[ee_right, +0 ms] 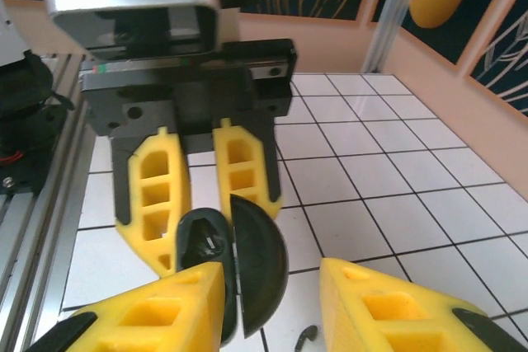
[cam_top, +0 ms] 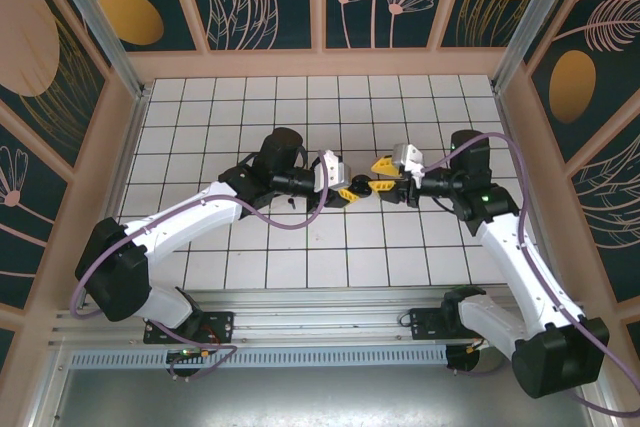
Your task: Insert the wireless bluetooth earbuds into the charging case
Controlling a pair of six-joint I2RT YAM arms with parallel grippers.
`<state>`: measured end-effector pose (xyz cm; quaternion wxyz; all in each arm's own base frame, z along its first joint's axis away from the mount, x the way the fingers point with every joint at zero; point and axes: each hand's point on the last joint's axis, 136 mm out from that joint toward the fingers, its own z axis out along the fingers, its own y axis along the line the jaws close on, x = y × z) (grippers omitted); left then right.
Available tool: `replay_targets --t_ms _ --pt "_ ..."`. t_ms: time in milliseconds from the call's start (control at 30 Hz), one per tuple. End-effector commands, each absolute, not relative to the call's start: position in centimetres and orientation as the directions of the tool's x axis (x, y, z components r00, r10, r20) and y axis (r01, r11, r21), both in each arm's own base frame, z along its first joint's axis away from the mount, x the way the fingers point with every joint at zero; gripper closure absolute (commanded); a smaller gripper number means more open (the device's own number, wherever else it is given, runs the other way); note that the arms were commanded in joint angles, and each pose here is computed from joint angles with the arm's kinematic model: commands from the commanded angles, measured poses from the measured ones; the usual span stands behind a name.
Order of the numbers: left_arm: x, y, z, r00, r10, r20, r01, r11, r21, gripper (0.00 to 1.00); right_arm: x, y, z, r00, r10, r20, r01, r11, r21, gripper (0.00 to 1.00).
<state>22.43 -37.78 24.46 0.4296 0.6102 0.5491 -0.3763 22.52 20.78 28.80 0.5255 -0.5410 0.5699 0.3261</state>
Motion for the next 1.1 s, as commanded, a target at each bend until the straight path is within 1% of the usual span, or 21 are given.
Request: replay_targets --t_ms 0,300,533,700,867,1067 --pt "21.9 -38.1 24.9 0.133 0.333 -0.934 0.991 -0.061 0.120 0.82 23.2 20.5 29.2 0.138 -0.263 -0.955 -0.949 0.240 -0.203 0.64" --pt "21.7 -38.2 24.5 0.109 0.311 -0.944 0.994 -0.061 0.095 0.82 22.9 20.5 29.8 0.107 -0.240 -0.965 -0.953 0.251 -0.168 0.64" --pt "21.7 -38.4 23.8 0.074 0.284 -0.956 0.997 -0.053 0.061 0.83 23.5 20.1 30.6 0.004 -0.213 -0.977 -0.949 0.308 -0.071 0.63" --pt "21.6 -38.5 23.6 0.062 0.272 -0.960 0.997 -0.059 0.048 0.83 22.9 20.3 29.8 -0.052 -0.212 -0.976 -0.961 0.275 -0.008 0.56" --pt "21.6 -38.5 23.6 0.061 0.266 -0.962 0.997 -0.063 0.046 0.83 22.3 20.8 29.1 -0.068 -0.216 -0.974 -0.972 0.233 0.017 0.49" --pt "21.5 -38.6 24.0 0.066 0.260 -0.963 0.997 -0.066 0.050 0.83 22.7 21.0 28.6 -0.075 -0.228 -0.971 -0.971 0.237 0.020 0.48"
